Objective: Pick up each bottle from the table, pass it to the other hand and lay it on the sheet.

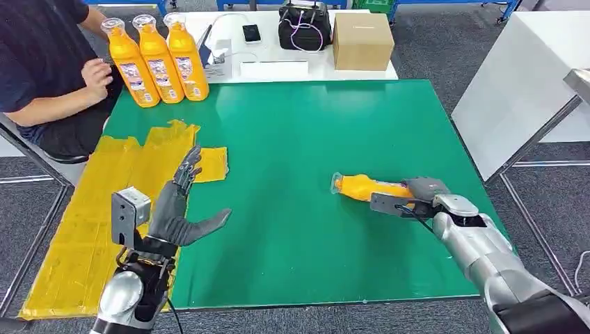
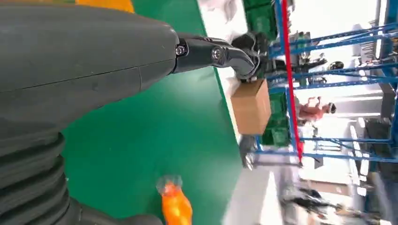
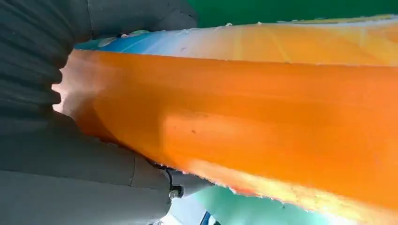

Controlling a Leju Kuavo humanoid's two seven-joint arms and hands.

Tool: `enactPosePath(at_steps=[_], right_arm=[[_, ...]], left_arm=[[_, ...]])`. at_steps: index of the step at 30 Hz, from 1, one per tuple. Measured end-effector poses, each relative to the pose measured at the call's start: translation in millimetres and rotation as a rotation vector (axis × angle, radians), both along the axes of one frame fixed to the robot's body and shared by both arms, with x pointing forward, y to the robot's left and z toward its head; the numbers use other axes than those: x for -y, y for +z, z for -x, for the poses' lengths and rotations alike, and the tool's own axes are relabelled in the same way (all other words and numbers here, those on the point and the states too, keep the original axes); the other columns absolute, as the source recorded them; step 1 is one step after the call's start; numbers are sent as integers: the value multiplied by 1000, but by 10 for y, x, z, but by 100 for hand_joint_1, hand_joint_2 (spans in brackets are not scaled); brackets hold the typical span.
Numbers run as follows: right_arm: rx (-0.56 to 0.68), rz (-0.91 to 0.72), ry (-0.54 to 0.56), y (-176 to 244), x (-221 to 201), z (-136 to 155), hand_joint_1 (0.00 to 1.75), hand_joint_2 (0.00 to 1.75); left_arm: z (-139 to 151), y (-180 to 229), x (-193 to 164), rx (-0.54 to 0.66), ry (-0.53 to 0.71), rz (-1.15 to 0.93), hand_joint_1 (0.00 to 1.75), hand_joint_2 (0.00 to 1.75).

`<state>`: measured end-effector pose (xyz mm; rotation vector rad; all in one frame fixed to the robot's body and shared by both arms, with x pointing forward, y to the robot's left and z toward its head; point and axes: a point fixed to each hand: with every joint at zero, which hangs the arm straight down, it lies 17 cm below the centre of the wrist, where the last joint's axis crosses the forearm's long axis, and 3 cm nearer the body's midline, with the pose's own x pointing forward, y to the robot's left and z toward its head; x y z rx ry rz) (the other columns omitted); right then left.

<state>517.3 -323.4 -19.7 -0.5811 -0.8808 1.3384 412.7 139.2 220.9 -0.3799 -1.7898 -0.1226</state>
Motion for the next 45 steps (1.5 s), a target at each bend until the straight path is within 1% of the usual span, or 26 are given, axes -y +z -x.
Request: enactPosePath(at_steps=[1, 2, 4, 6, 8, 12, 16, 22, 26, 31, 38, 42, 45], right_arm=[[19, -106, -21, 56, -159, -11, 175, 175], [28, -224, -43, 106, -345, 5, 175, 175], [46, -513, -82, 328, -832, 76, 175, 175], [84, -724, -75, 624, -1256, 208, 175, 175], [134, -807, -41, 904, -1503, 316, 175, 175], [216, -908, 18, 1320, -1763, 487, 175, 175], [286, -981, 46, 1620, -1998, 653, 175, 175], [268, -1081, 80, 1759, -2444, 882, 175, 175], [254, -1089, 117, 1799, -2705, 985, 175, 175], [251, -1103, 155, 1908, -2929, 1023, 175, 175], [254, -1102, 189, 2004, -3056, 1022, 175, 175], [238, -1117, 214, 2084, -3192, 1017, 175, 175], [234, -1095, 242, 2087, -3288, 1034, 175, 175]], left_arm=[[34, -1, -7, -18, -22, 71, 0, 0], [71, -5, -30, -35, -39, 144, 0, 175], [154, -13, -87, -60, -62, 268, 0, 175], [225, 17, -157, -71, -69, 363, 0, 175], [280, 40, -199, -74, -69, 407, 0, 175], [324, 105, -256, -69, -64, 454, 0, 175], [368, 235, -191, -63, -96, 515, 0, 175], [400, 338, -13, -57, -119, 534, 0, 175], [429, 391, 125, -61, -161, 547, 0, 175], [465, 460, 296, -56, -208, 540, 0, 175], [489, 515, 360, -33, -222, 525, 0, 175], [503, 563, 452, -19, -236, 501, 0, 175], [514, 596, 505, -6, -242, 487, 0, 175]])
